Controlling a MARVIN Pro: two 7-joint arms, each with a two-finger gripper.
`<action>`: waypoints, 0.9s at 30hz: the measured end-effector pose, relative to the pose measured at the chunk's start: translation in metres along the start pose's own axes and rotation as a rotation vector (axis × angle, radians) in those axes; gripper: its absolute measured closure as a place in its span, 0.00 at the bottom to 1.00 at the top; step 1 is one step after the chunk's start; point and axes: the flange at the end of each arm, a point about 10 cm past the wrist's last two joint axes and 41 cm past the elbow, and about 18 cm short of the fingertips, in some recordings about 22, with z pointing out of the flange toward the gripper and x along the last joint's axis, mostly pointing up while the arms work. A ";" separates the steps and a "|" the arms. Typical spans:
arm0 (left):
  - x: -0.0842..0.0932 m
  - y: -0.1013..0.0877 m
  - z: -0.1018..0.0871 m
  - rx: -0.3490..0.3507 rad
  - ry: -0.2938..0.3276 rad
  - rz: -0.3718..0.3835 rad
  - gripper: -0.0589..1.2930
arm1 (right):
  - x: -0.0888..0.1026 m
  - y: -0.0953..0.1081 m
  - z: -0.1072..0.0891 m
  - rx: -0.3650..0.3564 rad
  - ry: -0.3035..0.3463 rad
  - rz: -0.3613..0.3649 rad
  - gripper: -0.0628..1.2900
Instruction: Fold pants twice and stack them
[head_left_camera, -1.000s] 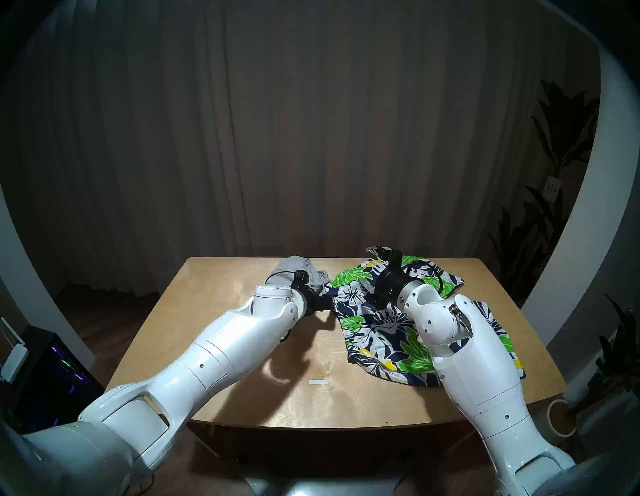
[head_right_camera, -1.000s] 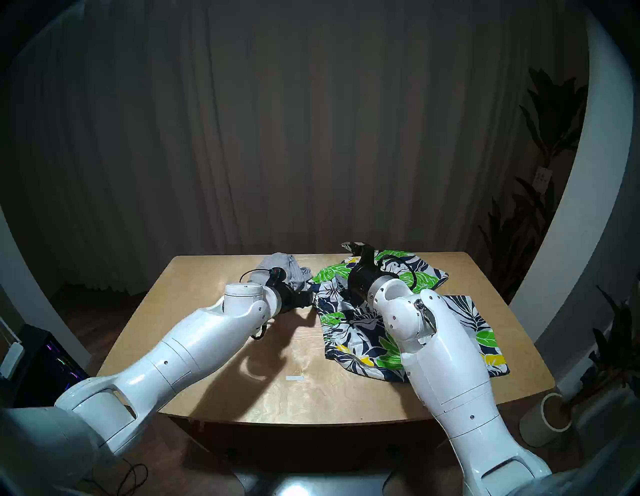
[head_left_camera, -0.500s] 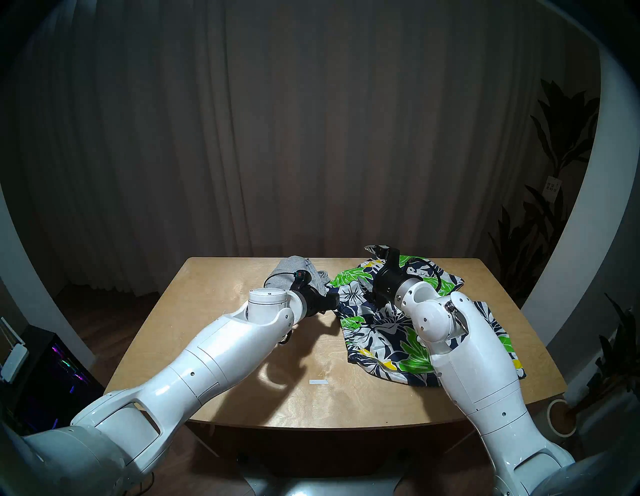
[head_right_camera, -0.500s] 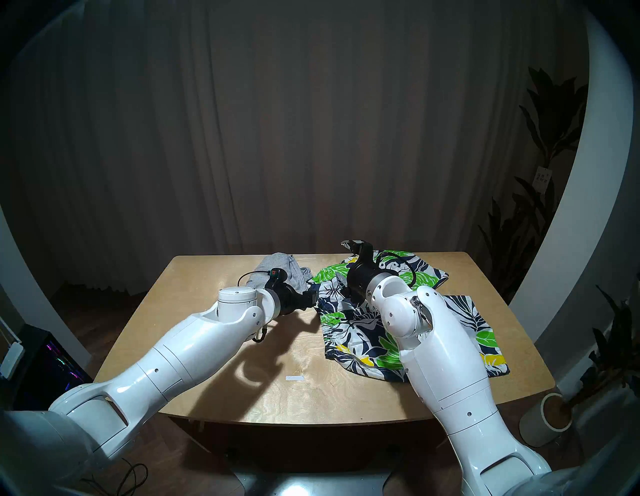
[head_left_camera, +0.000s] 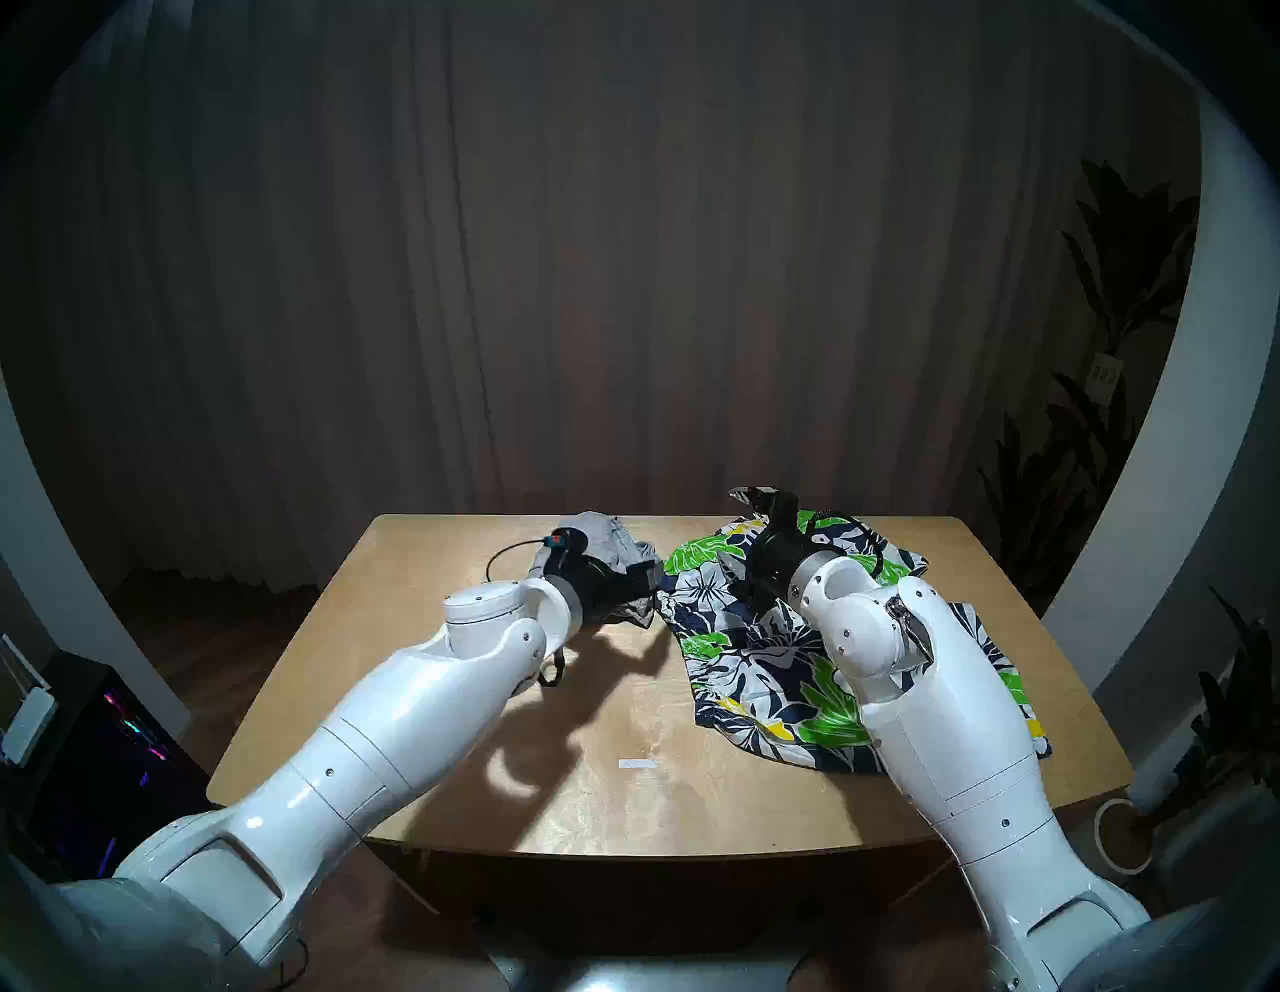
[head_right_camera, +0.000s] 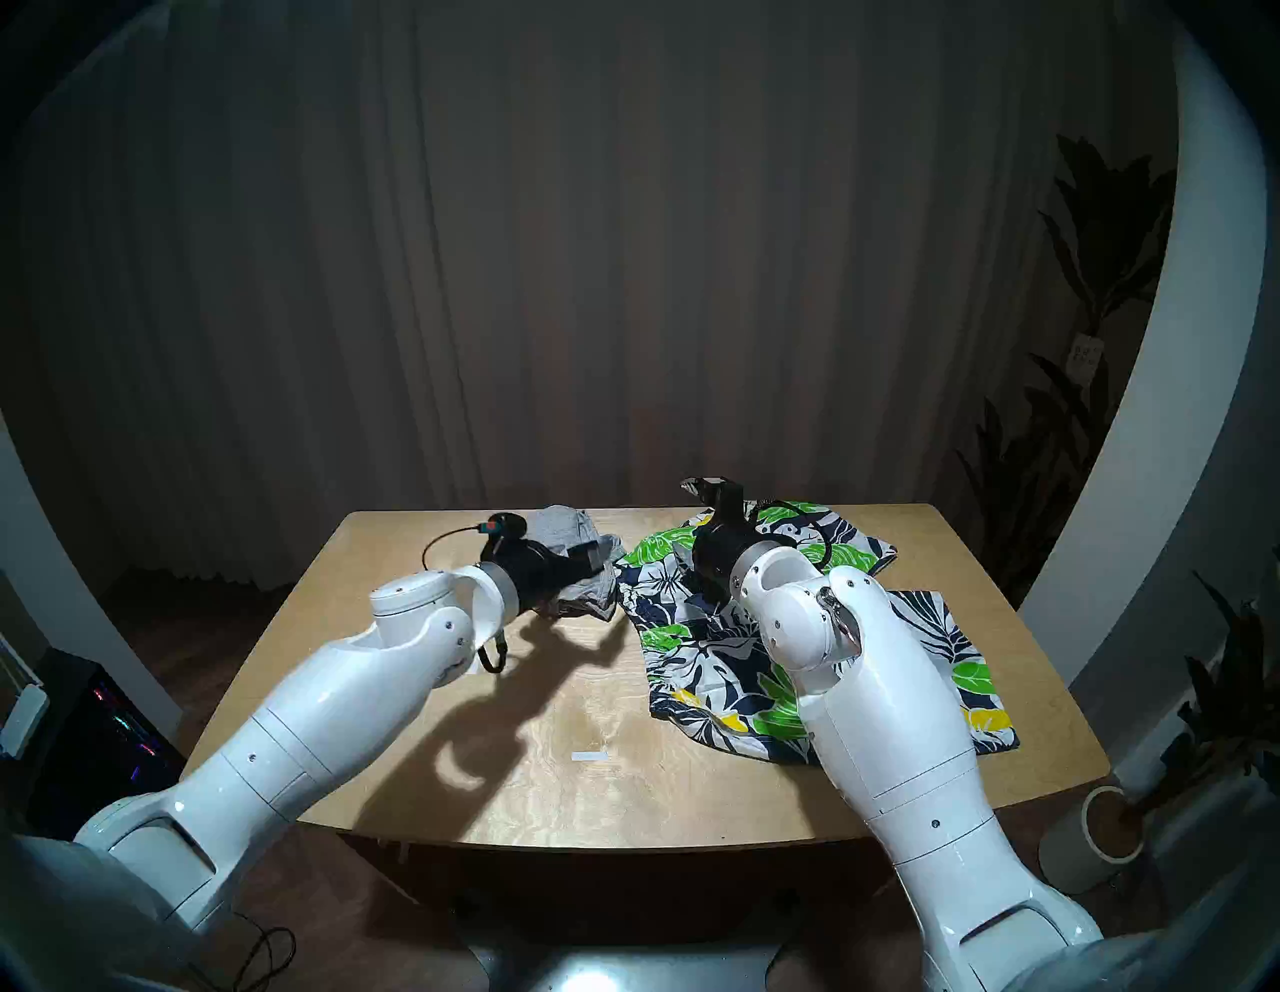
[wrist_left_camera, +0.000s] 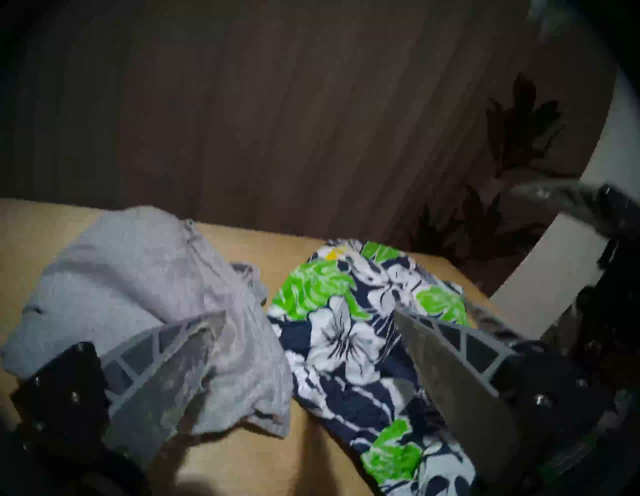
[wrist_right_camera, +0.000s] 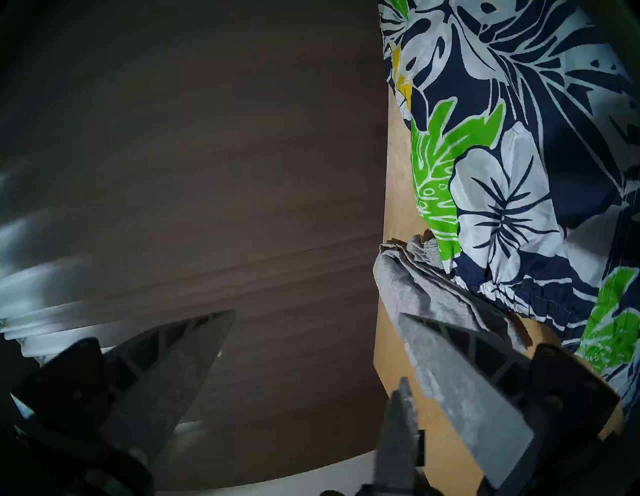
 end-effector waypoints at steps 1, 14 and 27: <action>0.005 -0.001 -0.004 -0.006 0.022 -0.013 0.05 | 0.000 0.000 0.000 -0.001 0.000 -0.002 0.05; 0.045 -0.032 -0.068 -0.040 0.229 -0.179 0.05 | -0.014 -0.014 -0.015 0.013 -0.014 -0.049 0.05; 0.017 -0.042 -0.111 -0.138 0.222 -0.376 0.05 | 0.001 -0.033 -0.060 0.021 0.049 -0.095 0.05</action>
